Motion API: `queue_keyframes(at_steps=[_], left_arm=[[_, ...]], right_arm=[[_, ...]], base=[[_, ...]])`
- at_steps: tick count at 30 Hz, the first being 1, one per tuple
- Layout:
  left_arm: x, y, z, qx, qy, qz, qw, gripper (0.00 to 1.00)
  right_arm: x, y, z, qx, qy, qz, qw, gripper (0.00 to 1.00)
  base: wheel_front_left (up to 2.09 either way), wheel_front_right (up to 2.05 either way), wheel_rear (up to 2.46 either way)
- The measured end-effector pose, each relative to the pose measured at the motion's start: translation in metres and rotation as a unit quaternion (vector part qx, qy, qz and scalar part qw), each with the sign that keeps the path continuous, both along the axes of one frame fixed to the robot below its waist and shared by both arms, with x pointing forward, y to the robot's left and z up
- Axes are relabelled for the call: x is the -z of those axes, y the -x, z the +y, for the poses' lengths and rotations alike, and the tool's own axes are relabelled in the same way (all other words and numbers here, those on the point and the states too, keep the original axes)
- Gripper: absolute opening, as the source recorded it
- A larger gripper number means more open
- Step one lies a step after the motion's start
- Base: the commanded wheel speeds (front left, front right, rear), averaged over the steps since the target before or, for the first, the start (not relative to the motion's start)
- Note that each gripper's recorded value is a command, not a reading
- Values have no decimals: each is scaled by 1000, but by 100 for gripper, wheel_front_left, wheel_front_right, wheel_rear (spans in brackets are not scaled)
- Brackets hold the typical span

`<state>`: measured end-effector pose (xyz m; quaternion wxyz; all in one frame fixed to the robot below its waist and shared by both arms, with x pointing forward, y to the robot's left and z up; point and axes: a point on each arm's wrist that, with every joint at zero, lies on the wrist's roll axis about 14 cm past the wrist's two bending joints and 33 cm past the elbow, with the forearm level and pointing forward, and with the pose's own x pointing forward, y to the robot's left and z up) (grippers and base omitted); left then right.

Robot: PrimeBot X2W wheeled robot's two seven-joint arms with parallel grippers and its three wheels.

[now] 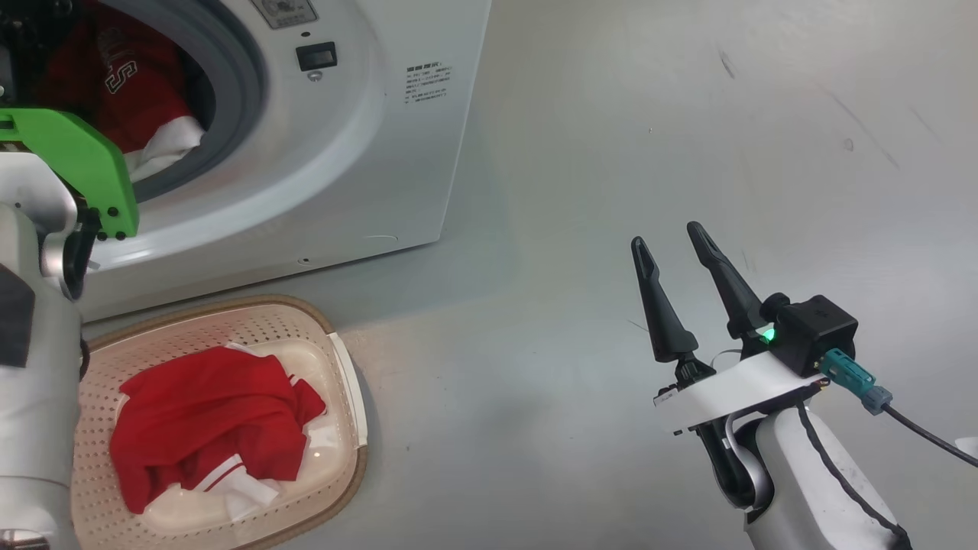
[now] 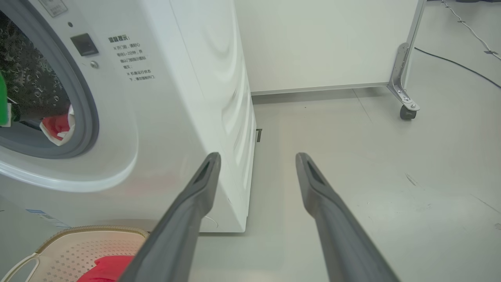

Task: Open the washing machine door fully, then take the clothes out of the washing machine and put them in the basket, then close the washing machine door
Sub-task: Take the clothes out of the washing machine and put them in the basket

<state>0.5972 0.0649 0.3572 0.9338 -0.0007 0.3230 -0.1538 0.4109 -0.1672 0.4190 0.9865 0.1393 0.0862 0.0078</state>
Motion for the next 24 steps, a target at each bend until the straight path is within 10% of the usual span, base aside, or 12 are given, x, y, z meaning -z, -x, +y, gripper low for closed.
queue_keyframes(at_steps=[24], left_arm=[[-59,44,25,-33,46,-102,993,0]], right_arm=[[-33,14,10,-13,-10,-44,999,100]], base=[[0,0,0]])
